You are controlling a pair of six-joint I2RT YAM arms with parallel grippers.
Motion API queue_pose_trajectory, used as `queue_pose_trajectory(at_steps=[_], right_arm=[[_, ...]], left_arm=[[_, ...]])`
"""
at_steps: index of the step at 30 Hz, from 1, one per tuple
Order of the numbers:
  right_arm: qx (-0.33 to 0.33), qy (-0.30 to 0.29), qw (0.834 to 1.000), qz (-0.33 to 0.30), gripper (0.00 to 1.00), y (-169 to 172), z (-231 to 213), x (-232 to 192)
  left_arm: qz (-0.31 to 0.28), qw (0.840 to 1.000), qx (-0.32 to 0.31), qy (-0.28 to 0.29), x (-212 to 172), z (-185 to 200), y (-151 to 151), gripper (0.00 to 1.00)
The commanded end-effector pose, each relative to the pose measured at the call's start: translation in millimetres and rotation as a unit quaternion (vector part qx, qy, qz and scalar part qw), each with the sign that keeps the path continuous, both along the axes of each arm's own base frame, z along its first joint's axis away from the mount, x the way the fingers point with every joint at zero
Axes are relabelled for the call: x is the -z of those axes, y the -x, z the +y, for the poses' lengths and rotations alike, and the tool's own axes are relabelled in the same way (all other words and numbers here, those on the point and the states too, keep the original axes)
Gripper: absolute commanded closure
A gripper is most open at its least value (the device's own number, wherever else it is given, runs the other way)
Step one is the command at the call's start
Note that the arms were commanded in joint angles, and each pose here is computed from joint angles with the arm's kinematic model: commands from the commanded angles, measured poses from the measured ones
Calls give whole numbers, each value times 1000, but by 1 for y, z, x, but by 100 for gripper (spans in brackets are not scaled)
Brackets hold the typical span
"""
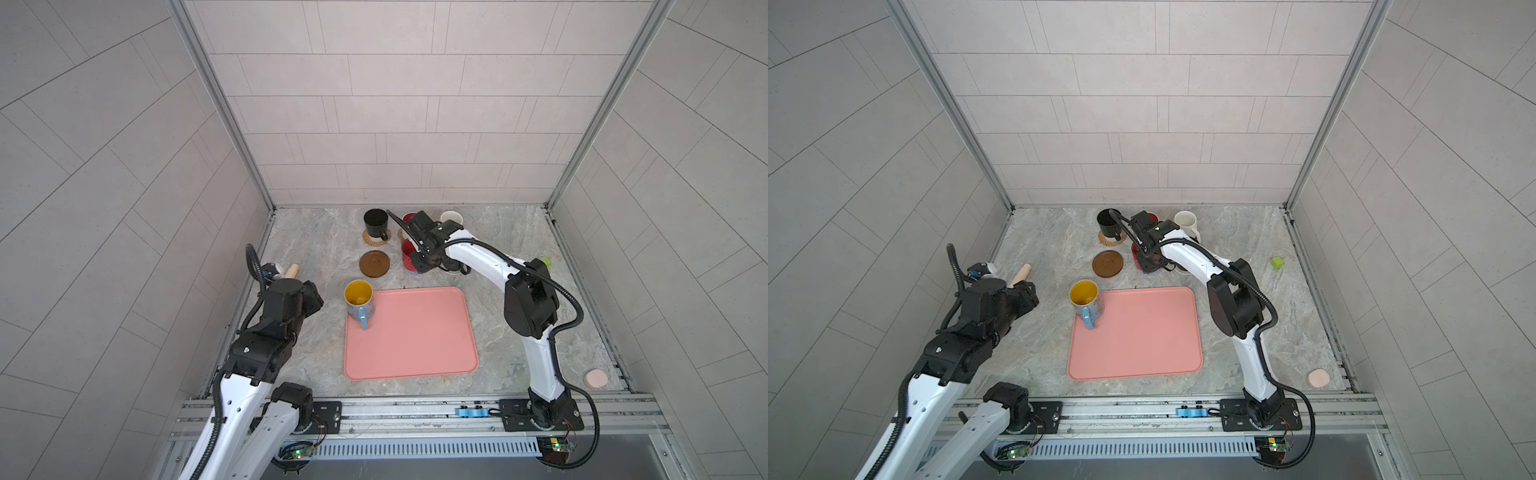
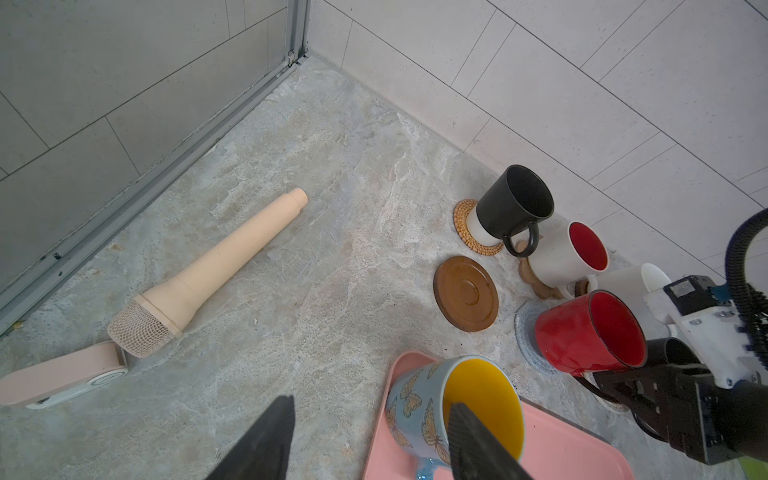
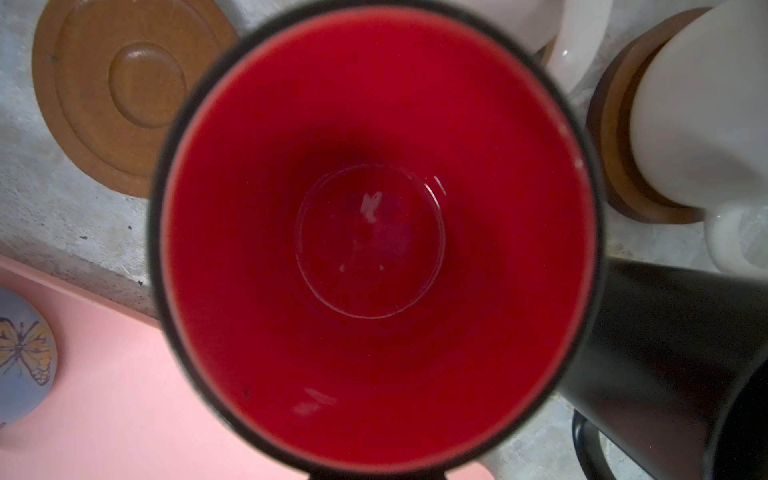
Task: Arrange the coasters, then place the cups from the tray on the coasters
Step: 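Lower the red mug onto the blue knit coaster with the right gripper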
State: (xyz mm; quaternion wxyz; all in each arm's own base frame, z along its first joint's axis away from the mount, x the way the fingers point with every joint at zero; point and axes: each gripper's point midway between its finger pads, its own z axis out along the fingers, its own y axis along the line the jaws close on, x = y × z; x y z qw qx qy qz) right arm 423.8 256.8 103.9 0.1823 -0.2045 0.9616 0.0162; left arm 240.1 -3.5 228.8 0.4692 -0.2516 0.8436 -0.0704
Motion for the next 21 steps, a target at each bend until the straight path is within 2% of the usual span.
queue_pose_trajectory(at_steps=[1,21], right_arm=[[9,-10,999,-32,95,-16,2,-13],[22,-4,999,-37,95,-27,0,-6]], left_arm=[[-11,1000,-12,-5,-12,6,3,35],[-11,1000,-11,-4,-12,6,5,35]])
